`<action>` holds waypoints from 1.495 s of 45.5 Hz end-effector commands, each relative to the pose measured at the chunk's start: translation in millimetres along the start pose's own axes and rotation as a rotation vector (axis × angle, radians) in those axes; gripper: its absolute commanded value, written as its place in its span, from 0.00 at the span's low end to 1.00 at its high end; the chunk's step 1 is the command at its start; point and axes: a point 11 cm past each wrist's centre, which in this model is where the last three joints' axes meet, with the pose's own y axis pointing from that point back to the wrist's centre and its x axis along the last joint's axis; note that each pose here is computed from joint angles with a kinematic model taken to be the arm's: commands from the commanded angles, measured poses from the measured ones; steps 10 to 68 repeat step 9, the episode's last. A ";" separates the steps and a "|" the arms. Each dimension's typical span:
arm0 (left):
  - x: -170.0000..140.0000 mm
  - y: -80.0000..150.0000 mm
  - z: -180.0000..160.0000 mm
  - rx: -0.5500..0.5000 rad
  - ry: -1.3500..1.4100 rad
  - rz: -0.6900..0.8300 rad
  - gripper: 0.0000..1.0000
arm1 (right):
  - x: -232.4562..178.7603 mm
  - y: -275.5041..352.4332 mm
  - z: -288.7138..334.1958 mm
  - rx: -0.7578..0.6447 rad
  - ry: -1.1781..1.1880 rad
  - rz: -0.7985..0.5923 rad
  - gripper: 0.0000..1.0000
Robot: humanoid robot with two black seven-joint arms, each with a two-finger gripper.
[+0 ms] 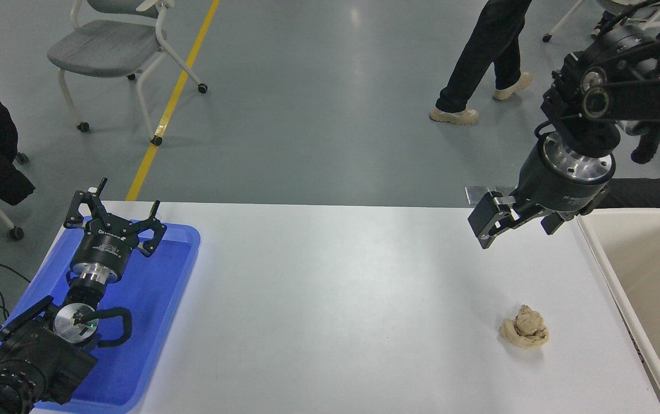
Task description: Pick up foil plate and place in dustbin
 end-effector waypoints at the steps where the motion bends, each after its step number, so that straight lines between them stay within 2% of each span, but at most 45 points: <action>1: 0.0 0.0 0.0 0.000 0.000 0.000 1.00 | -6.3 5.7 11.8 0.005 -0.033 0.002 1.00; 68: 0.0 0.0 0.0 0.000 0.000 0.000 1.00 | -6.7 5.3 12.7 0.006 -0.035 0.002 1.00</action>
